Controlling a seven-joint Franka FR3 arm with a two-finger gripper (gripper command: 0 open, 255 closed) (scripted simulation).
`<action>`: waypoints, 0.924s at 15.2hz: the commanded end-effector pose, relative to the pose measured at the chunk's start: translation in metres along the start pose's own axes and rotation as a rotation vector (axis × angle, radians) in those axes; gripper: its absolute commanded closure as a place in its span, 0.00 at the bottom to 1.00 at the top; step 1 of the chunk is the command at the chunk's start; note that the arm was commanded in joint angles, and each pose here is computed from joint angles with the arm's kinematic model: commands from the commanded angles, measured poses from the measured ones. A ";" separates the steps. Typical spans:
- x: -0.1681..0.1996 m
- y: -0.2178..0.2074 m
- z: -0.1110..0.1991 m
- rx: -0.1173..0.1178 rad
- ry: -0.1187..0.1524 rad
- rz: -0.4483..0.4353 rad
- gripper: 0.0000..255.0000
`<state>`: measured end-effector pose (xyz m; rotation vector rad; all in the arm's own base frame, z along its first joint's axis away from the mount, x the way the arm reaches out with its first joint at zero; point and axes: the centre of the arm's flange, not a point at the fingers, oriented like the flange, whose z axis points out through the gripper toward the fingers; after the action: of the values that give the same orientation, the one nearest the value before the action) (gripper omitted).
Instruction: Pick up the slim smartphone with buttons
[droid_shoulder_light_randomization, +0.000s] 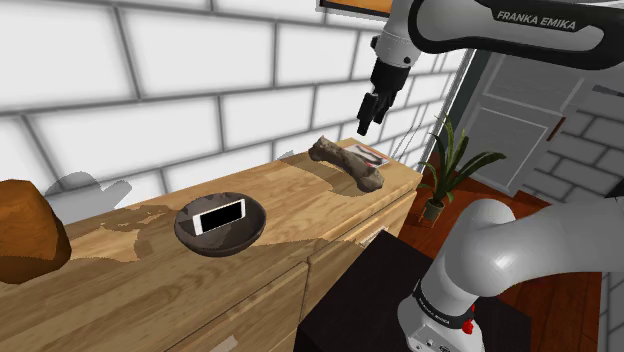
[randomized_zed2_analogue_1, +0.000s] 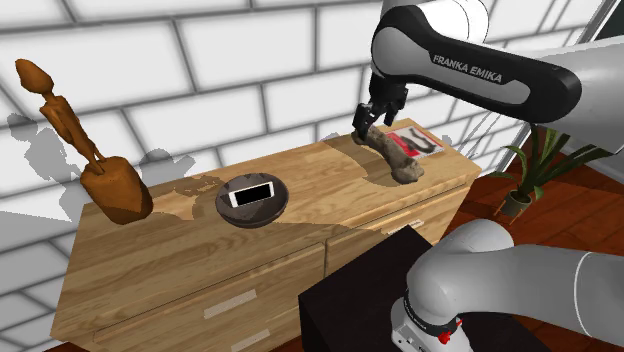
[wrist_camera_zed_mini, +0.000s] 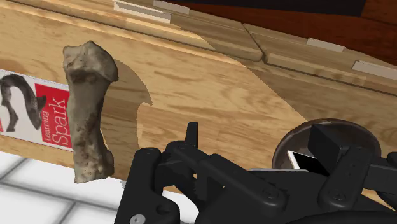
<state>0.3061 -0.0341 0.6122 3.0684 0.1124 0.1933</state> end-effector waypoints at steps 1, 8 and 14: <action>0.000 0.000 0.000 0.000 0.000 0.000 0.00; 0.074 -0.011 0.056 0.023 -0.010 -0.230 0.00; 0.133 -0.035 0.104 0.043 -0.019 -0.427 0.00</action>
<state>0.4365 0.0024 0.5291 3.0052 0.7142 0.1401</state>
